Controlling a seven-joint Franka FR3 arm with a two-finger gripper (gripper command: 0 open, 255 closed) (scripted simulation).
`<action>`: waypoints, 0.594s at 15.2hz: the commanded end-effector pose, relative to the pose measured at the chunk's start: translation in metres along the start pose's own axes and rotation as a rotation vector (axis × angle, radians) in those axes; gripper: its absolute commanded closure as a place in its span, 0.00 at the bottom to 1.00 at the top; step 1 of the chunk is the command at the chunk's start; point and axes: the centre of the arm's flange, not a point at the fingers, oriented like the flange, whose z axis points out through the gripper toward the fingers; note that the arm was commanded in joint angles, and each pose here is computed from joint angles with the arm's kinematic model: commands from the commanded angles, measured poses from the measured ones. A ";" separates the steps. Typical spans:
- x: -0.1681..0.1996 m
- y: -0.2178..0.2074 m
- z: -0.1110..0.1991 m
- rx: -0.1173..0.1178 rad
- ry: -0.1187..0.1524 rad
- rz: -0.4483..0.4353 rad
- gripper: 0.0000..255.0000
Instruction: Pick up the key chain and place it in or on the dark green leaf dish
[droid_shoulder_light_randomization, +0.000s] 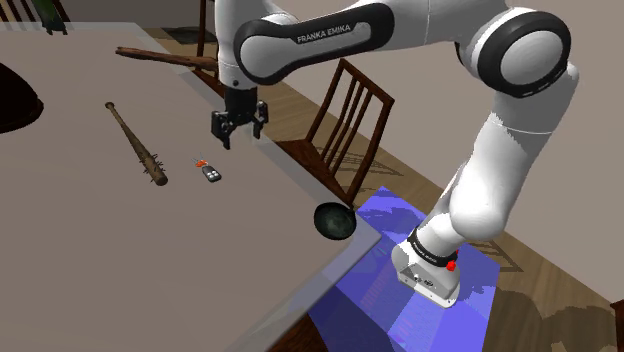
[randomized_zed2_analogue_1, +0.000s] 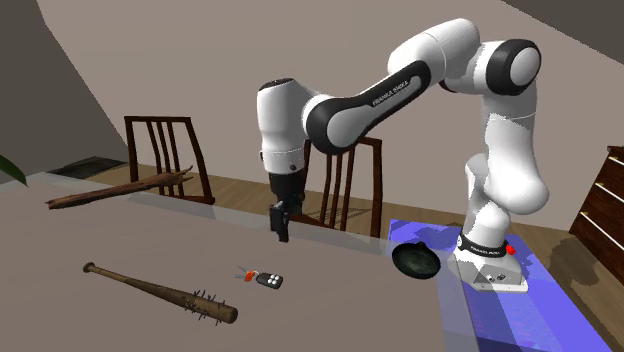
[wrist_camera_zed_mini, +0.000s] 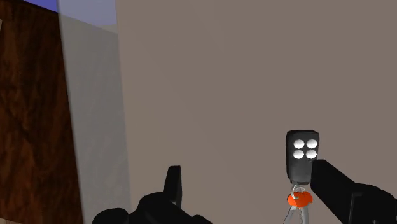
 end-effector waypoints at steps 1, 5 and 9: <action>0.013 -0.023 0.011 0.000 0.000 -0.001 0.00; 0.041 -0.063 0.031 0.000 0.001 -0.005 0.00; 0.055 -0.083 0.051 0.000 0.001 -0.007 0.00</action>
